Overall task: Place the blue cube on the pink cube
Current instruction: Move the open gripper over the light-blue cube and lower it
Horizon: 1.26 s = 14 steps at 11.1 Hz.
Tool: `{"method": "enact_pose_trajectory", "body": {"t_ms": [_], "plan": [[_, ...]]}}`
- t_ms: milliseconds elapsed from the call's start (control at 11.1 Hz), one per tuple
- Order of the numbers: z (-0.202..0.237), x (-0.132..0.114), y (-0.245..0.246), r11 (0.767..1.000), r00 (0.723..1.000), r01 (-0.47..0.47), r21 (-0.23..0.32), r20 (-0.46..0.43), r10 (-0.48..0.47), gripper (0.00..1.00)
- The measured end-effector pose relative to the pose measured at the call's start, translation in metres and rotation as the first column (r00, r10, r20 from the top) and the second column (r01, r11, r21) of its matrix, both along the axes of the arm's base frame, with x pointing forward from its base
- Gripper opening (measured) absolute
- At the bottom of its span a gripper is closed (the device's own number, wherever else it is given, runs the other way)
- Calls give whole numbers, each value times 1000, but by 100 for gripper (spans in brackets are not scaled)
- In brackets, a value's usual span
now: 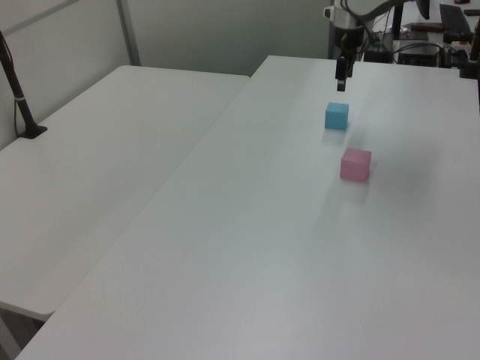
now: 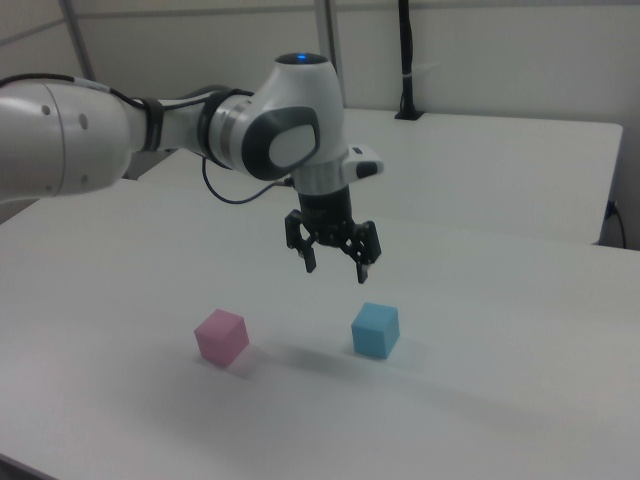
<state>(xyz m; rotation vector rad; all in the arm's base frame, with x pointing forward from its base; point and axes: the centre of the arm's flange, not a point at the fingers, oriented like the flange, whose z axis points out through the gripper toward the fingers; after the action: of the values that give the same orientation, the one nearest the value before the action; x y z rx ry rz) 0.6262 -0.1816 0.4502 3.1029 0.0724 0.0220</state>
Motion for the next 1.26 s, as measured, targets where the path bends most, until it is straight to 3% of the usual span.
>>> {"method": "enact_pose_trajectory", "body": {"t_ms": [270, 720, 1259], "plan": [[-22, -3, -25, 999, 999, 38, 3, -27, -38, 100], [-74, 14, -34, 996, 996, 91, -15, 0, -91, 100], [-91, 19, -35, 995, 996, 93, -19, 4, -93, 100]]}}
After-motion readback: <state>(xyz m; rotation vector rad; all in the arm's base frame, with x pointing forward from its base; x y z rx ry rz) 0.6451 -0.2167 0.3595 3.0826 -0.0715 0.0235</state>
